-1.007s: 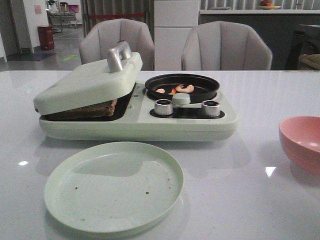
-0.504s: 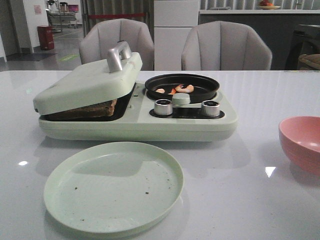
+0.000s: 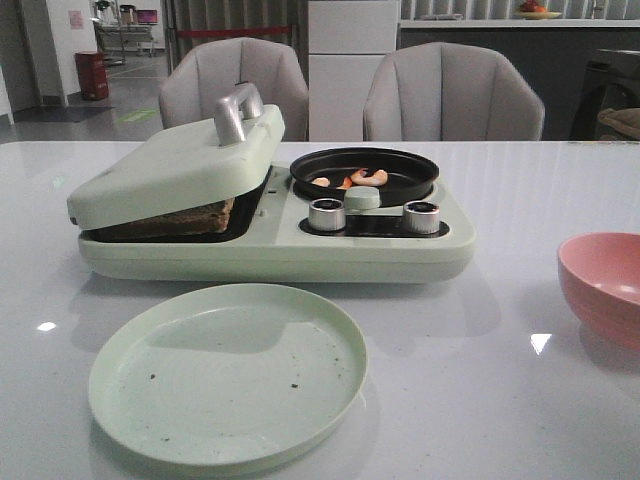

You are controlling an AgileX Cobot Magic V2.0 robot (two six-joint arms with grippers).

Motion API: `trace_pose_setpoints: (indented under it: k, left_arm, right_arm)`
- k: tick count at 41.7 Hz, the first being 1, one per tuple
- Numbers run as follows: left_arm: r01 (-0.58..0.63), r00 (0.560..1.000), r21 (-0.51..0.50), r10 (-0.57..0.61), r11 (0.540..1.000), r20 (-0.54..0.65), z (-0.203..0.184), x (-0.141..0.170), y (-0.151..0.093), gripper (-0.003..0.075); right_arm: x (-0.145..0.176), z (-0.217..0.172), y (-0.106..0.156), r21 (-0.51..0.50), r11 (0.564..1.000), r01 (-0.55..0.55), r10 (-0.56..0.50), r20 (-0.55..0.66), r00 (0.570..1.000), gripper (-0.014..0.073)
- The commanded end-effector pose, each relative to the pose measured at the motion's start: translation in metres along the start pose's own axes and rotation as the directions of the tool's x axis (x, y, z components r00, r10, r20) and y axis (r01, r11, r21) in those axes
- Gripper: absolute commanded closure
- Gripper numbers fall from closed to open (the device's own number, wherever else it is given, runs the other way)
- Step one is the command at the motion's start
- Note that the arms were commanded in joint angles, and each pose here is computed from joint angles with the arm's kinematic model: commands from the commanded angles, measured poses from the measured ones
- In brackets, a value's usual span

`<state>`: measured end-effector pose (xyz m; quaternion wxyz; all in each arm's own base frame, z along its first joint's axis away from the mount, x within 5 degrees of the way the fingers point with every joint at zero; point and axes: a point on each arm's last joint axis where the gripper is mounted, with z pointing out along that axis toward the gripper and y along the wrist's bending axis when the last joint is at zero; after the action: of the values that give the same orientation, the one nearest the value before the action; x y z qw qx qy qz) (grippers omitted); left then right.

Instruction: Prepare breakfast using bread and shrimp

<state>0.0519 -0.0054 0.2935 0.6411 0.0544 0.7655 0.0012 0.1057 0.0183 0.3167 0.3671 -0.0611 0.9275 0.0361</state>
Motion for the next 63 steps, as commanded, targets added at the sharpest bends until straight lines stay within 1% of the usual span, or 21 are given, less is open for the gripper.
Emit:
trace_pose_setpoints:
  k: [1, 3, 10, 21, 22, 34, 40, 47, 63]
  left_arm:
    - [0.059, 0.989, -0.029, -0.055, 0.998, 0.135, 0.000, -0.001, 0.003, 0.0621]
    - [0.075, 0.988, -0.024, -0.071, 0.997, 0.141, 0.002, 0.008, 0.003, 0.0621]
    - [0.074, 0.982, -0.022, -0.069, 0.997, 0.174, 0.013, 0.042, 0.000, 0.0621]
    - [0.091, 0.937, -0.009, -0.083, 0.996, 0.338, 0.016, 0.075, -0.003, 0.0621]
    - [0.092, 0.946, -0.010, -0.084, 0.996, 0.312, 0.016, 0.077, -0.003, 0.0621]
    - [0.065, 0.946, -0.016, -0.057, 0.998, 0.318, 0.016, 0.077, -0.003, 0.0621]
    - [0.067, 0.945, -0.015, -0.058, 0.998, 0.323, 0.015, 0.076, -0.003, 0.0621]
    - [0.065, 0.931, 0.009, -0.064, 0.998, 0.360, 0.014, 0.073, -0.004, 0.0621]
    - [0.065, 0.931, 0.009, -0.064, 0.998, 0.360, 0.014, 0.073, -0.004, 0.0621]
  right_arm:
    - [-0.010, -0.006, 0.000, 0.001, 1.000, 0.003, -0.003, 0.083, 0.997, 0.0550]
    - [-0.010, -0.006, 0.000, 0.001, 1.000, 0.003, -0.003, 0.083, 0.997, 0.0550]
    - [-0.010, -0.006, 0.000, 0.001, 1.000, 0.003, -0.003, 0.083, 0.997, 0.0550]
    - [-0.010, -0.006, 0.000, 0.001, 1.000, 0.003, -0.003, 0.083, 0.997, 0.0550]
    - [-0.010, -0.006, 0.000, 0.001, 1.000, 0.003, -0.003, 0.083, 0.997, 0.0550]
    - [-0.010, -0.006, 0.000, 0.001, 1.000, 0.003, -0.003, 0.081, 0.997, 0.0550]
    - [-0.010, -0.006, 0.000, 0.001, 1.000, 0.003, -0.003, 0.081, 0.997, 0.0550]
    - [-0.010, -0.006, 0.000, 0.001, 1.000, 0.003, -0.003, 0.081, 0.997, 0.0550]
    - [-0.010, -0.006, 0.000, 0.001, 1.000, 0.003, -0.003, 0.081, 0.997, 0.0550]
